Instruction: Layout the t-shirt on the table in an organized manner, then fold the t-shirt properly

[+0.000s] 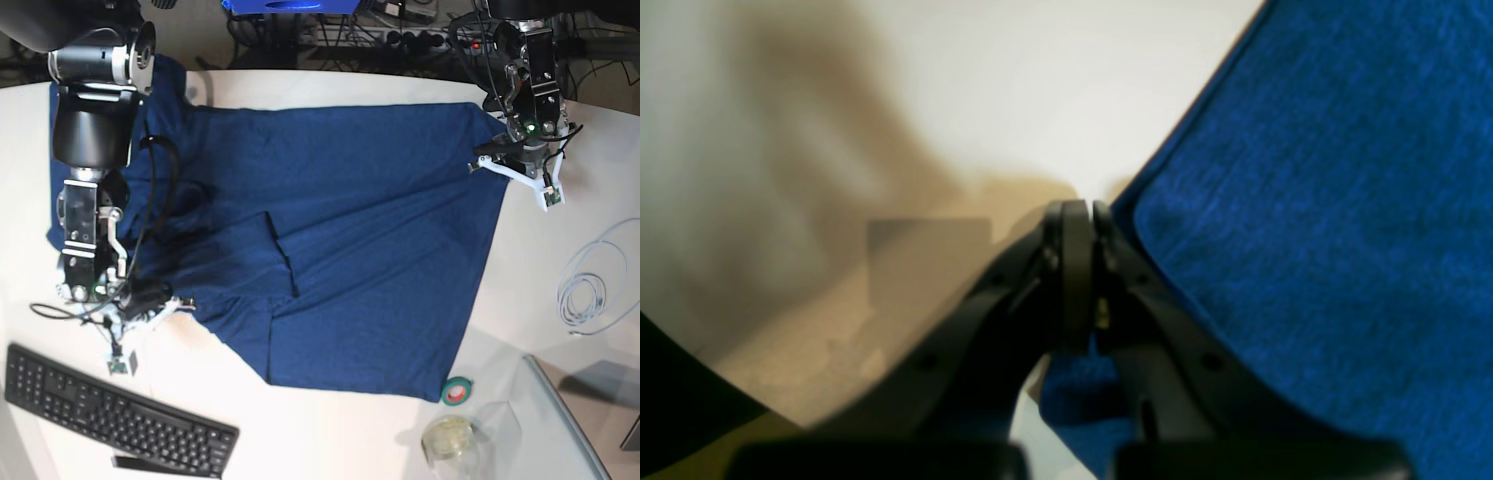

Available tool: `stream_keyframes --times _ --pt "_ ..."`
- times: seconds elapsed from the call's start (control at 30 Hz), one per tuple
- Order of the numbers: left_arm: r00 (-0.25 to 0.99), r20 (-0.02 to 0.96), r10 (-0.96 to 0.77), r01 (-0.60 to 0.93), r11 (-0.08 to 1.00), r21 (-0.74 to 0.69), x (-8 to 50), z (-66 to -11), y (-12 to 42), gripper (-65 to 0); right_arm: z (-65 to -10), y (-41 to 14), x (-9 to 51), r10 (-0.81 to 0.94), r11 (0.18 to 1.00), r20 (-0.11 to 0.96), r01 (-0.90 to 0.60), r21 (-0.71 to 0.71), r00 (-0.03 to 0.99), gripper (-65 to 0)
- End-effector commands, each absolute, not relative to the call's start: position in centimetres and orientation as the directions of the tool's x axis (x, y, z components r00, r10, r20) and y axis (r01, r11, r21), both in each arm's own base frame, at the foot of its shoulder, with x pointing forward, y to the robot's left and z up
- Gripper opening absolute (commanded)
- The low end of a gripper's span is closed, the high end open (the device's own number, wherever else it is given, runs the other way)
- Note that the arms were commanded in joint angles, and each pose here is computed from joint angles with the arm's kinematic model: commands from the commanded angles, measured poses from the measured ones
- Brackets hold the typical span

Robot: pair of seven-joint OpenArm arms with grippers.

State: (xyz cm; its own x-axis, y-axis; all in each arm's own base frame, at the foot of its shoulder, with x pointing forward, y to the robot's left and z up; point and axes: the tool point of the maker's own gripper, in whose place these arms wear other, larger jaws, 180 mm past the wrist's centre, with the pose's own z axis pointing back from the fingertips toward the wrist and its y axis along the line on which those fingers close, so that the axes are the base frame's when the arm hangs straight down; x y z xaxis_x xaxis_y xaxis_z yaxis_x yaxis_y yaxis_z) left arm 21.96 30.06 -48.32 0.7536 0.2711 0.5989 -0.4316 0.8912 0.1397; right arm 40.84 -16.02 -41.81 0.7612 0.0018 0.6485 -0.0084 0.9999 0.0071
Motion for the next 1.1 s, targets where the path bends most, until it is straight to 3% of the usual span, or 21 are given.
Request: stream_keyframes --times 0.0,0.23,0.47,0.6,0.73,0.8,0.93,1.07 --pt "0.737 0.625 0.257 -0.435 0.888 0.148 22.7 -47.4 30.7 -65.0 -39.6 -16.1 42.4 0.000 1.000 0.690 -0.006 0.007 0.724 -63.8" --pt "0.736 0.627 0.256 -0.435 0.888 0.148 22.7 -47.3 30.7 -65.0 -37.9 -16.5 43.1 -0.004 1.000 0.701 0.004 0.002 0.714 -62.1" --pt "0.736 0.627 0.256 -0.435 0.888 0.148 22.7 -47.3 30.7 -65.0 -43.8 -18.0 41.8 -0.034 0.999 0.646 0.038 0.008 0.762 -35.1" --pt "0.736 0.628 0.255 -0.435 0.888 0.149 22.7 -47.3 30.8 -65.0 -44.7 -21.6 41.3 -0.154 0.981 0.668 0.196 0.013 0.728 -35.4" --pt "0.737 0.626 0.255 -0.435 0.888 0.150 22.7 -47.4 30.8 -65.0 -45.6 -23.5 40.9 -0.224 0.965 0.647 0.261 0.040 0.729 -36.3" --pt "0.737 0.626 0.255 -0.435 0.888 0.150 22.7 -47.4 30.8 -65.0 -46.4 -24.1 40.4 -0.241 0.960 0.628 0.277 0.041 0.740 -41.0" --pt "0.737 0.625 0.256 -0.435 0.888 0.150 22.7 -47.4 30.8 -65.0 -46.7 -24.2 40.2 -0.241 0.960 0.619 0.277 0.039 0.748 -59.1" --pt "0.737 0.625 0.256 -0.435 0.888 0.150 22.7 -47.4 30.8 -65.0 -46.7 -24.2 40.2 -0.240 0.960 0.620 0.277 0.039 0.747 -63.5"
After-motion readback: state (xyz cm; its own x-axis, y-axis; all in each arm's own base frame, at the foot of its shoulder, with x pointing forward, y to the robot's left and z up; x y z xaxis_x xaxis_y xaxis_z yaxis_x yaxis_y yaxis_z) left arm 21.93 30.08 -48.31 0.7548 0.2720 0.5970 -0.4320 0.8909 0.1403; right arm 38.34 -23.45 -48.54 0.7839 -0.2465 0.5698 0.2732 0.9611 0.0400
